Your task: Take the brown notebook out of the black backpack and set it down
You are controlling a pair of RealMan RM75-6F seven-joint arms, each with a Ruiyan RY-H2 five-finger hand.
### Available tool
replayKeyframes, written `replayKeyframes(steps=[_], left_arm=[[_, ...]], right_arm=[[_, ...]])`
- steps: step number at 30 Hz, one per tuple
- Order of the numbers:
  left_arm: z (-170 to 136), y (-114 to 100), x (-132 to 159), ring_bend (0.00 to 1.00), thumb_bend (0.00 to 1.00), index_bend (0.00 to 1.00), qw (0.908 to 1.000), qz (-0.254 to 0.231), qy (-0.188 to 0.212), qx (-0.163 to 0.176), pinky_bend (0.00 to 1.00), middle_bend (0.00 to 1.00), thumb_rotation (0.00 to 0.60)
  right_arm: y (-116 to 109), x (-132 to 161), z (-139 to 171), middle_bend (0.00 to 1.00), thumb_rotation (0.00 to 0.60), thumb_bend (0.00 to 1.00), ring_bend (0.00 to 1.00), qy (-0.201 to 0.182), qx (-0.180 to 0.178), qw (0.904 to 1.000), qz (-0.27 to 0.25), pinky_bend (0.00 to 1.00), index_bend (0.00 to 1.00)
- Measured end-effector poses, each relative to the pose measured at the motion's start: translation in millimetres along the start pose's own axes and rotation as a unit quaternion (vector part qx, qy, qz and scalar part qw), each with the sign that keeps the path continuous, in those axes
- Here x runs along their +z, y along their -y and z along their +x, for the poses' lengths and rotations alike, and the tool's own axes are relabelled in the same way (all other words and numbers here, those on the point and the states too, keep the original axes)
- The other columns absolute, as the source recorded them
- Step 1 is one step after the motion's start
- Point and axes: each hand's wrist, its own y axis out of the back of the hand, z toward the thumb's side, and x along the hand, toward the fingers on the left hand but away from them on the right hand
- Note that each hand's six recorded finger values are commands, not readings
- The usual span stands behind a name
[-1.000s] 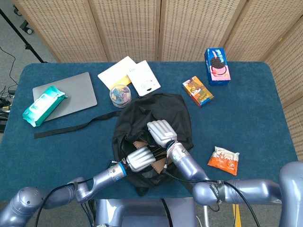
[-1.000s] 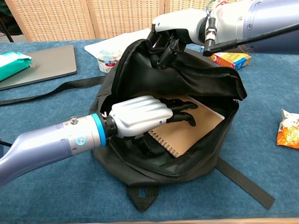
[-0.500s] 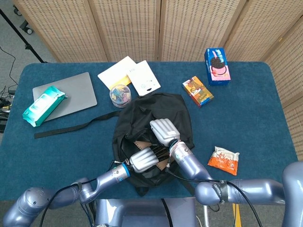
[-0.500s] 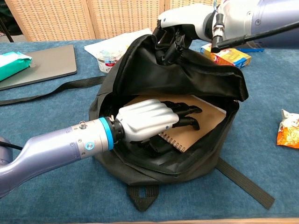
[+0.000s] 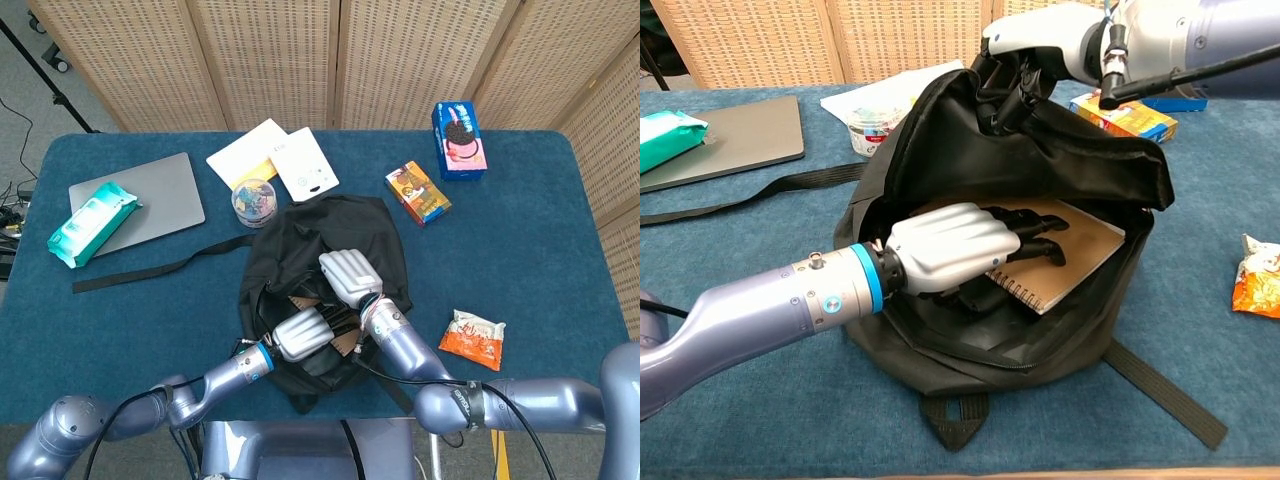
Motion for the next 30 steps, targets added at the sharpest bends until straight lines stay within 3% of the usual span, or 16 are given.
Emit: replayKeyframes(steps=[19, 23, 27, 30], left_arm=[[15, -14, -7, 0.08, 0.71, 0.22, 0.9995, -0.001, -0.026, 0.019, 0.19, 0.00, 0.600], [14, -18, -4, 0.20, 0.69, 0.38, 0.9991, -0.006, -0.024, 0.034, 0.30, 0.07, 0.600], [12, -22, -4, 0.34, 0.68, 0.61, 0.9981, -0.010, -0.021, 0.057, 0.42, 0.24, 0.600], [8, -25, -5, 0.38, 0.68, 0.67, 0.9970, -0.017, -0.017, 0.074, 0.45, 0.29, 0.600]], right_arm=[[-3, 9, 1, 0.66, 0.600, 0.72, 0.72, -0.007, 0.000, 1.0000, 0.000, 0.71, 0.68], [-5, 6, 0, 0.66, 0.600, 0.72, 0.72, -0.004, -0.005, 1.0000, 0.005, 0.71, 0.68], [-8, 1, -1, 0.66, 0.600, 0.72, 0.72, 0.001, -0.011, 0.9999, 0.004, 0.71, 0.68], [-10, -2, -2, 0.66, 0.600, 0.72, 0.72, 0.006, -0.015, 0.9999, 0.003, 0.71, 0.68]])
